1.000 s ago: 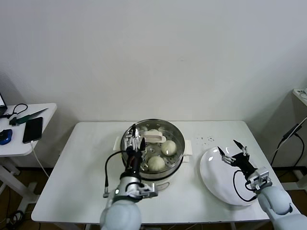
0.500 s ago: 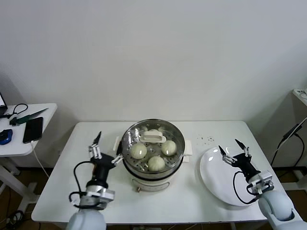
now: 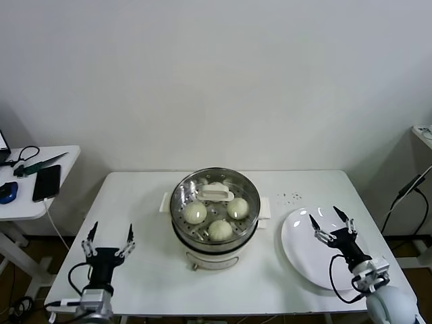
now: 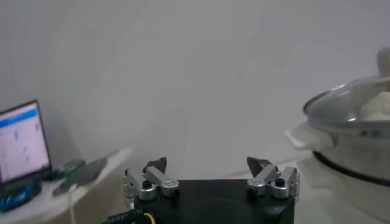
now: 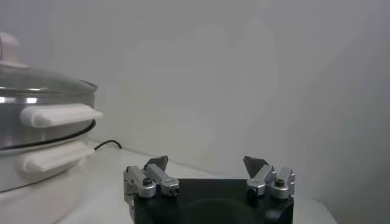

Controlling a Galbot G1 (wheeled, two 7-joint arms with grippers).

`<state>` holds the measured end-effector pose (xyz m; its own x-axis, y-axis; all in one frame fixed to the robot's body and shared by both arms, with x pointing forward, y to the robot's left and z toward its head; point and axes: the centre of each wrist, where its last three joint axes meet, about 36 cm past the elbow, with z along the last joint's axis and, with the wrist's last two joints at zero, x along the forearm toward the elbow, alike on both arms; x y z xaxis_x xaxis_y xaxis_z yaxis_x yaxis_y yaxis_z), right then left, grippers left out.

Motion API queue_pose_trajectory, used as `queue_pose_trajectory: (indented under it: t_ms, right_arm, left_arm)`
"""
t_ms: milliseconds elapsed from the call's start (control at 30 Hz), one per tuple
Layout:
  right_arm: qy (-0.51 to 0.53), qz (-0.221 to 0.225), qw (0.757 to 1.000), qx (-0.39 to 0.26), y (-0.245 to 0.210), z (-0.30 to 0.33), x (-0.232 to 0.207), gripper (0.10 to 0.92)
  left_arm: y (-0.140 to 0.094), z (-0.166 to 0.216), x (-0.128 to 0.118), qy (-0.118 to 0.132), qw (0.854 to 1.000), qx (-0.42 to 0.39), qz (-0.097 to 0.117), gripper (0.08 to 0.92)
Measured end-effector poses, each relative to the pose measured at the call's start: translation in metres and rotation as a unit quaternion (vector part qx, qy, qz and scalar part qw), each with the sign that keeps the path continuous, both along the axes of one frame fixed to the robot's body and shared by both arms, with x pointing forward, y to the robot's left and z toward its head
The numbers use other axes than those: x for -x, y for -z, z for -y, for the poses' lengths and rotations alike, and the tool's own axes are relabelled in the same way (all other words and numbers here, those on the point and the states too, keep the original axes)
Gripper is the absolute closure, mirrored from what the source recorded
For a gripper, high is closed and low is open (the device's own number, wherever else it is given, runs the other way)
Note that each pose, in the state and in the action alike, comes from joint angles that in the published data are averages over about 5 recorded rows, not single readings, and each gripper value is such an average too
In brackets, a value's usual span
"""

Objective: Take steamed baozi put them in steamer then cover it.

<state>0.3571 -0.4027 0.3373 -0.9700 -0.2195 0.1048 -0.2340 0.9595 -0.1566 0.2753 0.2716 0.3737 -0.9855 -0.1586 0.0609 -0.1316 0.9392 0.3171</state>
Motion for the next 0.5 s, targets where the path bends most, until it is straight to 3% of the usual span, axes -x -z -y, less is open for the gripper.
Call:
queue_pose_trajectory:
  t_ms: [500]
  right_arm:
    - [0.005,-0.004,1.0,-0.024,0.006,-0.005,0.015,0.2]
  left_arm:
    - [0.009,-0.02,0.019,-0.02,0.999,0.049,-0.006,0.177]
